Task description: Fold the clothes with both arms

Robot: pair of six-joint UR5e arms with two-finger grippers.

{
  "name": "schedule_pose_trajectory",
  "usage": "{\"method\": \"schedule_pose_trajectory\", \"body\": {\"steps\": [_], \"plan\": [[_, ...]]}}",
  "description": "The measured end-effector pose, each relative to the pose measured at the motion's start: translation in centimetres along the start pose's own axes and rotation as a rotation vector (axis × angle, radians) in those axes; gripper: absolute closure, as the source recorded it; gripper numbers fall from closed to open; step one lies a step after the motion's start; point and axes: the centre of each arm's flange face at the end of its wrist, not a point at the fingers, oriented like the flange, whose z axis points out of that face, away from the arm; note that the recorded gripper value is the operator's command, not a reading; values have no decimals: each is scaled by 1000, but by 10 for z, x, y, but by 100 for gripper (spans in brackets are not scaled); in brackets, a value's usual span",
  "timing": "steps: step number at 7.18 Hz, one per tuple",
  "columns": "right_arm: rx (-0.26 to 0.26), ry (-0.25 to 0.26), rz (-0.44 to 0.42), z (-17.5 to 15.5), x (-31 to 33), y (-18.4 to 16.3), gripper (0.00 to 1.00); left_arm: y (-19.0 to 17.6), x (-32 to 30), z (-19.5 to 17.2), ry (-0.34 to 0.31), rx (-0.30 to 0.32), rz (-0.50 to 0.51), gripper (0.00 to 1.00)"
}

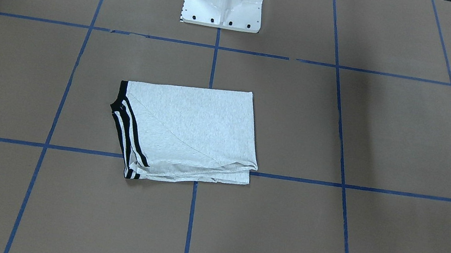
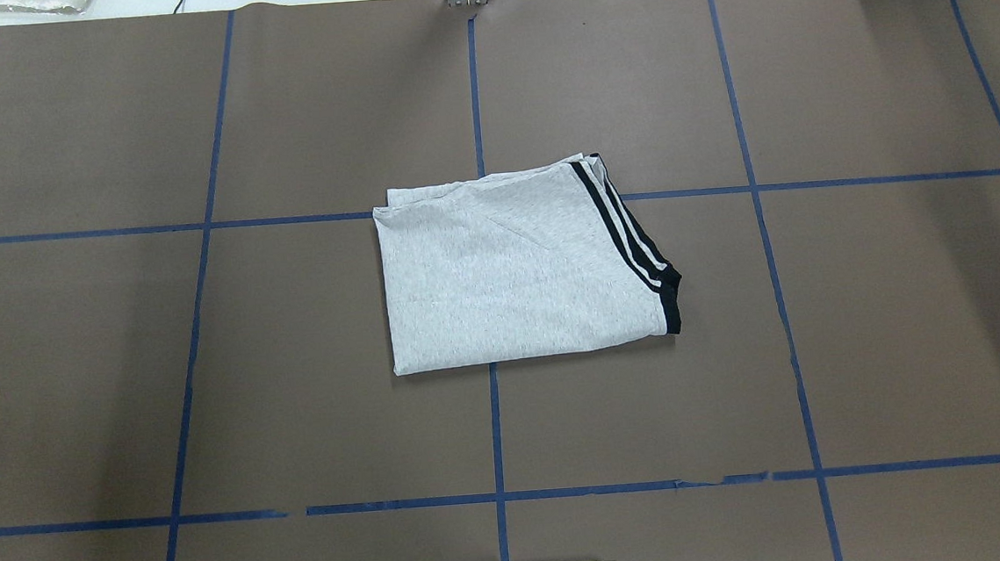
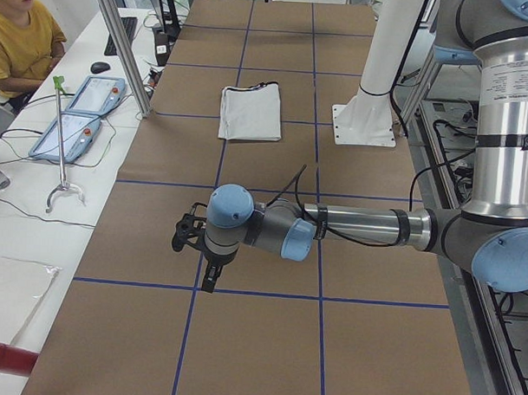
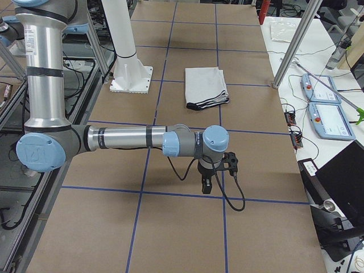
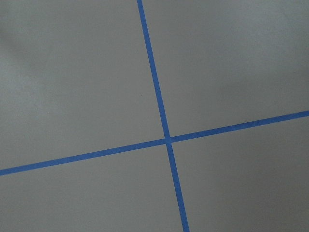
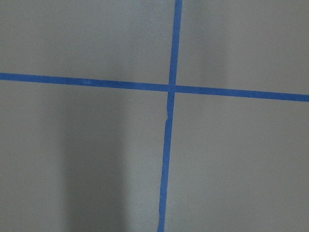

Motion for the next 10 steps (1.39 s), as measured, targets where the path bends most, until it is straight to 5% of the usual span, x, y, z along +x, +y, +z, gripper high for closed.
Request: {"method": "schedule_pose_trajectory", "body": {"steps": [3,10], "plan": [[-1,0,-1,1,1,1,0,7,-8,7,-16,-64,-150,0],[-8,1,3,4,3,2,0,17,-7,0,-85,-155,-150,0]]}}
